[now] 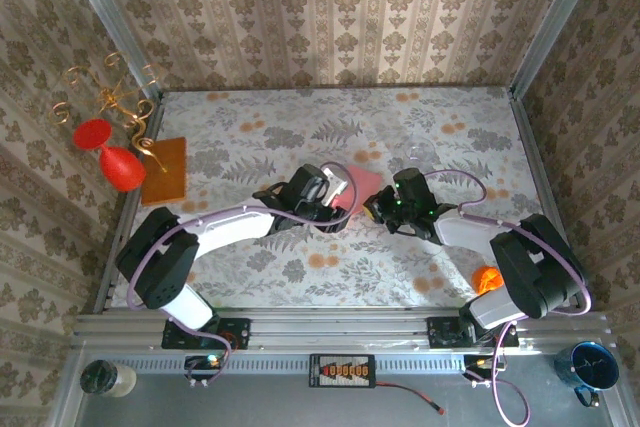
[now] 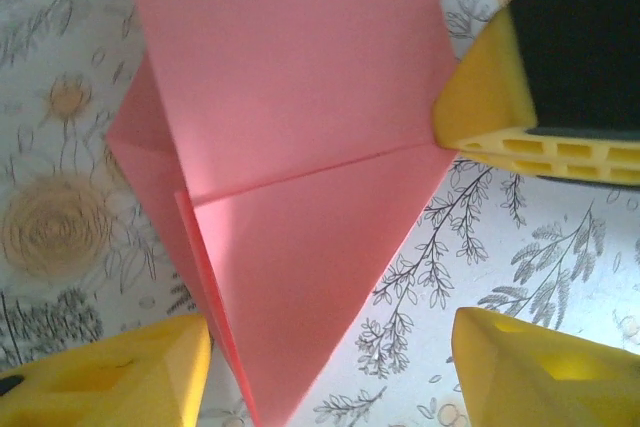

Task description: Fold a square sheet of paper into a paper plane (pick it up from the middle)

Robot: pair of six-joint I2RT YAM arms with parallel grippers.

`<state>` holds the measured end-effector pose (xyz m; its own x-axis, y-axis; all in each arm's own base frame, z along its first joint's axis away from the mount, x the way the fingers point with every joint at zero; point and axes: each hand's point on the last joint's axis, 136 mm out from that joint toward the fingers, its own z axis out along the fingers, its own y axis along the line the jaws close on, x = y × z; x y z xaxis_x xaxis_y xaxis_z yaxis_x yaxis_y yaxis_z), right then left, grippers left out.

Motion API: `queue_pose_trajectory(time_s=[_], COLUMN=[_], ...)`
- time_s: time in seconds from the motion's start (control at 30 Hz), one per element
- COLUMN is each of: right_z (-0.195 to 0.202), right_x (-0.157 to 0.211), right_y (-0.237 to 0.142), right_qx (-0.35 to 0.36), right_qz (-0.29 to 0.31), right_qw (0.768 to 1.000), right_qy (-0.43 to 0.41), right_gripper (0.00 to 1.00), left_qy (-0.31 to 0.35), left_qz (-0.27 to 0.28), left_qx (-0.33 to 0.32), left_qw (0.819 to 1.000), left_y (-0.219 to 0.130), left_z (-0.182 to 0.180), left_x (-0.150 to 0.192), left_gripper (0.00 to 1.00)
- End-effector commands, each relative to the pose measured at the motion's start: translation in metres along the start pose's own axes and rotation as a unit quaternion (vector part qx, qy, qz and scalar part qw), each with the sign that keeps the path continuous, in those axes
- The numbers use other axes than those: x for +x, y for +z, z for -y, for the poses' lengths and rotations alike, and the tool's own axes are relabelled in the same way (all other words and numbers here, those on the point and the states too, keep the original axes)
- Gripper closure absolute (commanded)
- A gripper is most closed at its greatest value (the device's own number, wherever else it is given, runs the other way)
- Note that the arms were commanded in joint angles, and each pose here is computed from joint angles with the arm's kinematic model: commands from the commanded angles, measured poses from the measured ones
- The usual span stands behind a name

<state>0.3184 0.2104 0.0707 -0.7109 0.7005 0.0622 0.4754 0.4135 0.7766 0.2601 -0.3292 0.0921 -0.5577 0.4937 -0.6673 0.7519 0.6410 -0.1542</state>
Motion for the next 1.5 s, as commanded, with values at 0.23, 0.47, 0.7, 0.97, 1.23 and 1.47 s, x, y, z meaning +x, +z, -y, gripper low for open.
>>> queue_pose_trajectory(time_s=[0.23, 0.47, 0.7, 0.97, 1.23, 1.47], right_z=[-0.018, -0.02, -0.019, -0.019, -0.02, -0.013], right_x=[0.001, 0.001, 0.001, -0.002, -0.003, -0.004], right_y=[-0.008, -0.009, -0.009, -0.01, -0.01, -0.009], right_qx=[-0.021, -0.027, -0.024, -0.026, -0.03, -0.02], right_qz=[-0.018, -0.021, -0.022, -0.02, -0.021, -0.02], right_qw=[0.999, 0.999, 0.999, 0.999, 0.999, 0.999], right_qy=[0.018, 0.024, 0.027, 0.033, 0.039, 0.037], right_gripper=[0.98, 0.97, 0.97, 0.97, 0.97, 0.87], left_qy=[0.222, 0.267, 0.273, 0.274, 0.278, 0.268], left_qz=[0.023, 0.004, 0.014, 0.012, 0.009, 0.012], left_qx=[-0.006, -0.046, -0.099, -0.106, -0.101, -0.094], left_qw=[0.975, 0.963, 0.957, 0.956, 0.955, 0.959], left_y=[0.021, 0.04, 0.047, 0.05, 0.055, 0.056], left_z=[0.014, 0.01, -0.003, -0.007, -0.004, -0.002], left_x=[0.0, 0.012, 0.011, 0.021, 0.027, 0.028], left_gripper=[0.39, 0.42, 0.52, 0.58, 0.65, 0.77])
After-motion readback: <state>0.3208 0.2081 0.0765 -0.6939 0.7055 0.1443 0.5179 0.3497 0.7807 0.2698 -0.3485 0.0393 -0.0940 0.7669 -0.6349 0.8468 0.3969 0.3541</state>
